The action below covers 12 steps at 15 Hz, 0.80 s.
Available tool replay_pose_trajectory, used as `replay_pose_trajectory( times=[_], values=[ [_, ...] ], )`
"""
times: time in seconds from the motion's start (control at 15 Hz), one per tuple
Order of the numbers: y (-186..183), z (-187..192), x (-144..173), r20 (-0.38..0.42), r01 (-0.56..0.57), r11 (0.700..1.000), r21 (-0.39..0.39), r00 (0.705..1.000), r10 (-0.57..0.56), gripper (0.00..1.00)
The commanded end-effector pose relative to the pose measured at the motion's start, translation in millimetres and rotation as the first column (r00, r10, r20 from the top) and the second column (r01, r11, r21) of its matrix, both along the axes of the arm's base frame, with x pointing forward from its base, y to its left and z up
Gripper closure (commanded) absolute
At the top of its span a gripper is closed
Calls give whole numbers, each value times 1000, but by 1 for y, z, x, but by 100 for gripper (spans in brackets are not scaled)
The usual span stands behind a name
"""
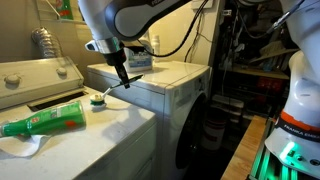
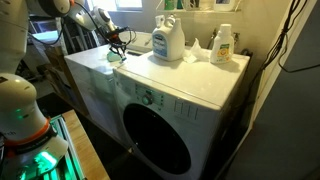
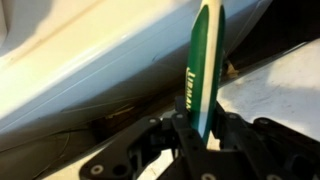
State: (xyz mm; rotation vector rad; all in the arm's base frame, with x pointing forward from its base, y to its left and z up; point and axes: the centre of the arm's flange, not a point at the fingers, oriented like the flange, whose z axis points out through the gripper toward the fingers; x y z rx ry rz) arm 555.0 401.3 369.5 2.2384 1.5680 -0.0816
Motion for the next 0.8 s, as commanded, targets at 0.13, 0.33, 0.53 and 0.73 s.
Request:
replay_pose_trajectory(
  times=[0.13, 0.33, 0.53, 0.73],
  values=[
    [28, -12, 28, -40, 34, 998, -62, 999, -36, 94],
    [31, -18, 19, -112, 9, 994, -104, 993, -21, 94],
    [39, -14, 1, -197, -73, 991, -113, 979, 49, 94],
    [48, -6, -19, -260, -163, 979, -126, 957, 126, 94]
  ],
)
